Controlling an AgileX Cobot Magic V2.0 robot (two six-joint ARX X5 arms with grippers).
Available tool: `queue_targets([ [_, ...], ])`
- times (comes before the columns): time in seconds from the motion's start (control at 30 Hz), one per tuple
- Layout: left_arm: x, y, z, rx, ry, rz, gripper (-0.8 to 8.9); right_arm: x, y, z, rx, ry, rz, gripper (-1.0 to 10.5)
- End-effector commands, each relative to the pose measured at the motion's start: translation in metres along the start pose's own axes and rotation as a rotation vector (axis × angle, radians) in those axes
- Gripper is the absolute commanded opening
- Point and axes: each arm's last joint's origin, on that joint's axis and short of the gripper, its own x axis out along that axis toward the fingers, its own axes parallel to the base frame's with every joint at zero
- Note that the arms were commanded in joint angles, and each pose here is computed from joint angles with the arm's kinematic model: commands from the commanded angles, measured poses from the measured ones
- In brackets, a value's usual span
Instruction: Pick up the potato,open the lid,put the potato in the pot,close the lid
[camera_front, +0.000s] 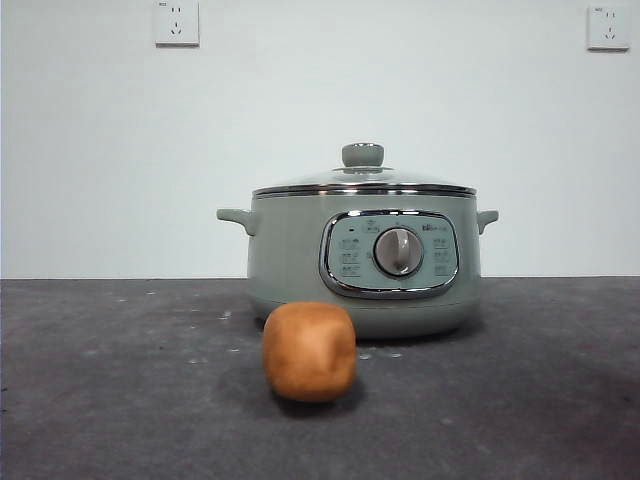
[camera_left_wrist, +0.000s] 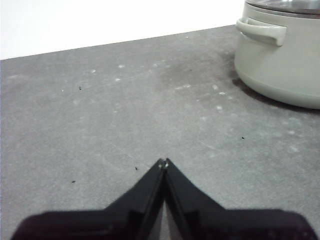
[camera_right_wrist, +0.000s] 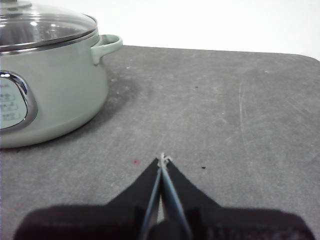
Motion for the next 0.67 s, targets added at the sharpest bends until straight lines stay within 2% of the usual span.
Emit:
queue_targets([
  [0.03, 0.001, 0.0, -0.003, -0.017, 0.003, 0.001, -0.01, 0.001, 0.0, -0.002, 0.006, 0.006, 0.0, 0.0],
  [0.23, 0.001, 0.0, -0.002, -0.147, -0.002, 0.002, -0.01, 0.001, 0.001, -0.002, 0.013, -0.001, 0.024, 0.0],
  [0.47, -0.001, 0.0, 0.003, -0.246, -0.015, -0.014, -0.06, -0.001, 0.001, 0.006, 0.228, -0.047, 0.032, -0.1],
  [0.67, -0.01, 0.0, 0.025, -0.3, -0.029, -0.026, -0.06, -0.011, -0.001, 0.035, 0.334, -0.133, 0.043, -0.1],
])
